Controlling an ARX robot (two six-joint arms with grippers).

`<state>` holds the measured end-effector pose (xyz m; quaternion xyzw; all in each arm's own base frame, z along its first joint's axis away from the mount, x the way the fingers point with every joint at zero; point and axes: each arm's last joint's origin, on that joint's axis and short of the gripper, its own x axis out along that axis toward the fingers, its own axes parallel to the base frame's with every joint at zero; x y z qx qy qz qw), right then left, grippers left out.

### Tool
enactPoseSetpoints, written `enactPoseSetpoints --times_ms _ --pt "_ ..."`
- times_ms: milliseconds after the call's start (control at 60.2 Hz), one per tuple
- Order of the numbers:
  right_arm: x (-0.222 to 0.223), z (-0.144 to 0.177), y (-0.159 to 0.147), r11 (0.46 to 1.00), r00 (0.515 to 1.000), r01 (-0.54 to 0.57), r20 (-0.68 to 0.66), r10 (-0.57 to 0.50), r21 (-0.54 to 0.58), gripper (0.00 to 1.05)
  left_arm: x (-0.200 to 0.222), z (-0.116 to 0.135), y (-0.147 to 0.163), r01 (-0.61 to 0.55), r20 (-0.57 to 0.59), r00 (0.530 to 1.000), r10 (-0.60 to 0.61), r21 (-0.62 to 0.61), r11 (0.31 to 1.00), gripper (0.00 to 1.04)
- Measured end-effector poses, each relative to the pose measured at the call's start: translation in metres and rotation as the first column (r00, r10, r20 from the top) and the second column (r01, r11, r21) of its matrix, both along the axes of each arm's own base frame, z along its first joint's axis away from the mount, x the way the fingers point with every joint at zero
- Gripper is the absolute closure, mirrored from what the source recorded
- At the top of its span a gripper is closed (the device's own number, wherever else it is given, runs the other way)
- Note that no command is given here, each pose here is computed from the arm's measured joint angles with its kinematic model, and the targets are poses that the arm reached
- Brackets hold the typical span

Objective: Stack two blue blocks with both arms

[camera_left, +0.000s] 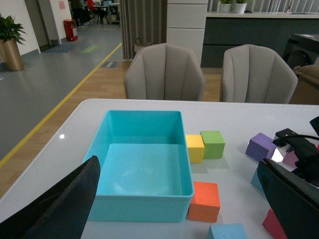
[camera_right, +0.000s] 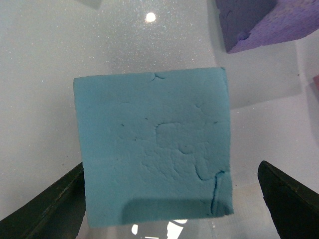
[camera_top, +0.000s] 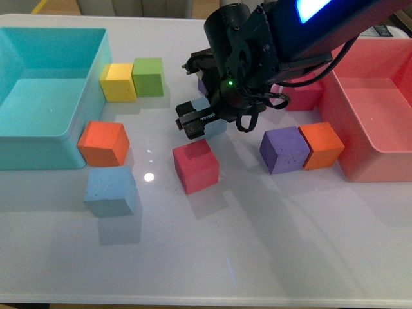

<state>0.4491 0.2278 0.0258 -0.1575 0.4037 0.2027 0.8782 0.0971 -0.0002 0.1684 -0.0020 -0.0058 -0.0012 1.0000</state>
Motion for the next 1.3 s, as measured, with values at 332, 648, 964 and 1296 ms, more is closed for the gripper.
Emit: enactPoseSetpoints --times_ms 332,648,964,1296 --pt "-0.028 0.104 -0.044 0.986 0.948 0.05 0.302 -0.096 0.157 0.09 0.0 0.0 0.0 0.0 0.0 1.0 0.0 0.0 1.0 0.09" --pt "-0.116 0.157 -0.121 0.928 0.755 0.221 0.549 -0.358 0.302 0.21 0.0 0.0 0.0 0.001 0.0 1.0 -0.001 0.0 1.0 0.09" --pt "-0.208 0.15 -0.185 0.876 0.605 0.233 0.642 -0.471 0.423 0.81 0.0 0.0 0.0 0.0 -0.001 1.0 0.0 0.0 1.0 0.09" --pt "-0.257 0.135 -0.209 0.873 0.607 0.236 0.637 -0.475 0.427 1.03 0.0 0.0 0.0 0.0 -0.001 1.0 0.0 0.0 1.0 0.09"
